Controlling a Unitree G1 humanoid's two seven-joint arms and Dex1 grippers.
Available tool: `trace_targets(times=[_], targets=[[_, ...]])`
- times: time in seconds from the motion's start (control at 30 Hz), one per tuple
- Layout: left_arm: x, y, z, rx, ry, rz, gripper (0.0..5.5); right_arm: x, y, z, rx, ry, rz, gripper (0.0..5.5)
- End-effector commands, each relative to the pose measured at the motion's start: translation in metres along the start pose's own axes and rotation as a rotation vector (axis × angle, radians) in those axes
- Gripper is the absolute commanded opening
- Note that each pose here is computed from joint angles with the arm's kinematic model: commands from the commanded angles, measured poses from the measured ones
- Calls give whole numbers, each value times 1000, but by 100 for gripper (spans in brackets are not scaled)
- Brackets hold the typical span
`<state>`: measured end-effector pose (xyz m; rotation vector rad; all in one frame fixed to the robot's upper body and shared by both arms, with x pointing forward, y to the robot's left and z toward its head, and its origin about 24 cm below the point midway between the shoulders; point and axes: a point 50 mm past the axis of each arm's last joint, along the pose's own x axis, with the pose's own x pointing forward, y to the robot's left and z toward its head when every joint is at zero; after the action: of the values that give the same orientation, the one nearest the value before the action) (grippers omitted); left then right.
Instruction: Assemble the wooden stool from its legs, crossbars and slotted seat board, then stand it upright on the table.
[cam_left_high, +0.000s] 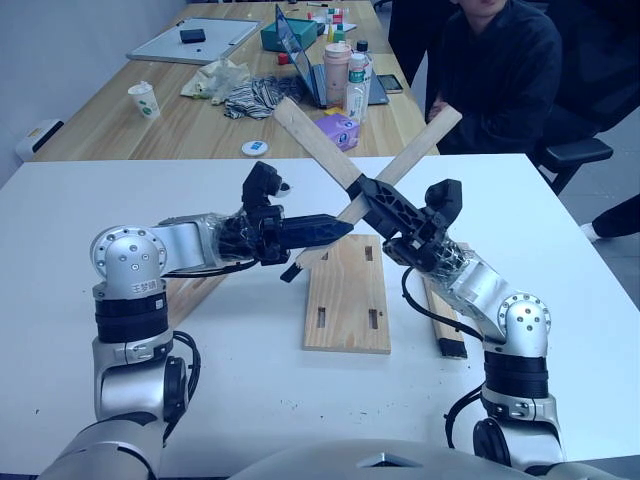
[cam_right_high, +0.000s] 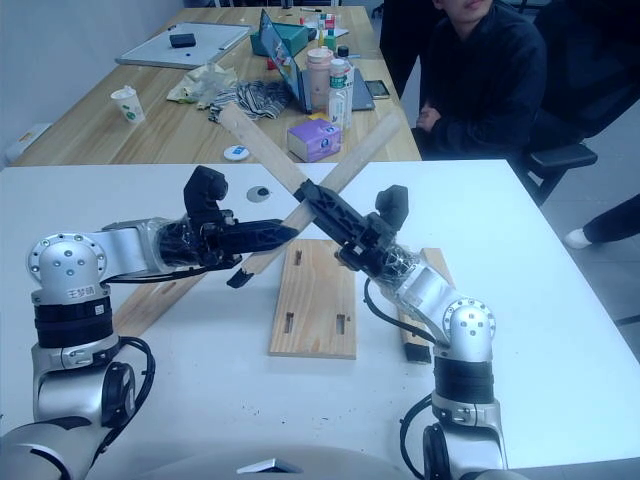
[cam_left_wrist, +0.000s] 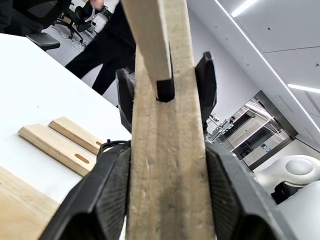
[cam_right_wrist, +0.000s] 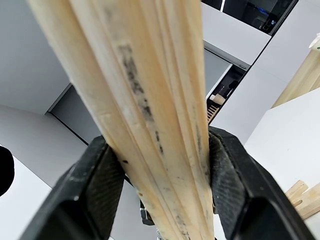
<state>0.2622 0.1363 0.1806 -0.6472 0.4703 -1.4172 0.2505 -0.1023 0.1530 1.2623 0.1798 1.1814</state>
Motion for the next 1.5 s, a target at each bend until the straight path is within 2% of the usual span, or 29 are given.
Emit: trace_targets(times=[0.03,0.07,0.3,0.4,0.5,0.6,0.77,1.13,1.33,1.5], targets=[[0,1,2,80,3,45,203,0,-2,3,-9,-8,-28,230],[-3,5,3,90,-2,79,239,-1,-4,5,-15,-15,-44,230],[-24,23,6,76,-45,176,337,-5,-18,13,-77,-13,-145,210],[-40,31,1,61,-47,235,385,-14,-27,29,-194,-25,-237,210],[-56,44,-3,70,-56,333,429,-28,-31,43,-416,39,-298,208],[-70,53,-3,96,-71,399,429,-43,-25,49,-552,151,-240,208],[-83,58,1,117,-99,421,429,-60,-18,47,-639,352,-186,207],[-88,62,-1,125,-84,431,429,-110,-39,30,-681,623,-293,206],[-86,62,-2,124,-81,428,429,-146,-50,26,-818,924,-348,206],[-84,64,-3,131,-86,444,429,-156,-48,33,-847,1118,-324,206]])
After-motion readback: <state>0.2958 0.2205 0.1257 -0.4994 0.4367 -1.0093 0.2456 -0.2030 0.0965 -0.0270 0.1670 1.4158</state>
